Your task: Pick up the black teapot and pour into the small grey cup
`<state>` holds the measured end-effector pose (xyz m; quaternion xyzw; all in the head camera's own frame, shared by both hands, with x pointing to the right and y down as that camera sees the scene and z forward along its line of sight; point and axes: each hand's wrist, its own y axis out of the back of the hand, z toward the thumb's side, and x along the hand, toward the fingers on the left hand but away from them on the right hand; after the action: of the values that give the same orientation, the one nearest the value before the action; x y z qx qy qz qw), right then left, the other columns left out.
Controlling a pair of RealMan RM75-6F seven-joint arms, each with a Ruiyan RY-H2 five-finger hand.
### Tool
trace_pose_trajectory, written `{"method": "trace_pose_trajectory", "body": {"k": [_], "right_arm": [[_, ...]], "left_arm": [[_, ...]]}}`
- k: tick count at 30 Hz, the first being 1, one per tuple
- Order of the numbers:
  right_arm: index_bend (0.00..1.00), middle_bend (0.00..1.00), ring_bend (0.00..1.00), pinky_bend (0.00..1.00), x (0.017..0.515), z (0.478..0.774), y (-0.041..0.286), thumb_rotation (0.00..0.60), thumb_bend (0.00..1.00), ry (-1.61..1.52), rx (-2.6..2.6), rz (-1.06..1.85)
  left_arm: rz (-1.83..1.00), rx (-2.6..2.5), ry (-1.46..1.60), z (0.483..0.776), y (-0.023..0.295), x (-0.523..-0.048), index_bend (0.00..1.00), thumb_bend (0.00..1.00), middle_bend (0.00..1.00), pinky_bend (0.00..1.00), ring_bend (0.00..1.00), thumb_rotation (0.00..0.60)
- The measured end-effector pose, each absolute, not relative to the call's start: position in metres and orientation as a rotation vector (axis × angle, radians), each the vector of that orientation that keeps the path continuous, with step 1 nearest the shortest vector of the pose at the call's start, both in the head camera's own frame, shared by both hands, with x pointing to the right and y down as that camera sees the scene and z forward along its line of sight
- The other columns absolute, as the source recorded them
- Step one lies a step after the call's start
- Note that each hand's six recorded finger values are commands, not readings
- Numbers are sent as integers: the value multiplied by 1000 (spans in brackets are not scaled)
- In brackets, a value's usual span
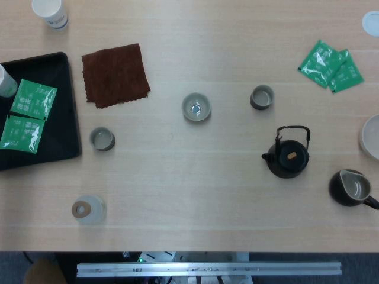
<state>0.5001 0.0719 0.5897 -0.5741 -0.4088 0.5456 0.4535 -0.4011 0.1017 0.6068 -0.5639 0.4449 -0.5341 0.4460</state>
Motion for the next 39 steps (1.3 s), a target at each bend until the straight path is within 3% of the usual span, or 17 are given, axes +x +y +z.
{"method": "trace_pose_trajectory", "body": {"k": [11,23,39], "right_arm": [[128,271,88,75,495,588,71,600,0,-991,-1422,1325],[128,269,88,75,467,591,38,600,0,-848,-1427,1284],[128,255,88,75,383,646,-3,600,0,-566,-1548,1217]], "left_arm": [[-1328,-1401,1093,607,105,-403,194,294,212,82,159,600],[-1318,-1416,1059,607,106,-398,194,294,213,82,159,600],[-1355,-1408,1083,607,111,-409,194,294,214,82,159,600]]}}
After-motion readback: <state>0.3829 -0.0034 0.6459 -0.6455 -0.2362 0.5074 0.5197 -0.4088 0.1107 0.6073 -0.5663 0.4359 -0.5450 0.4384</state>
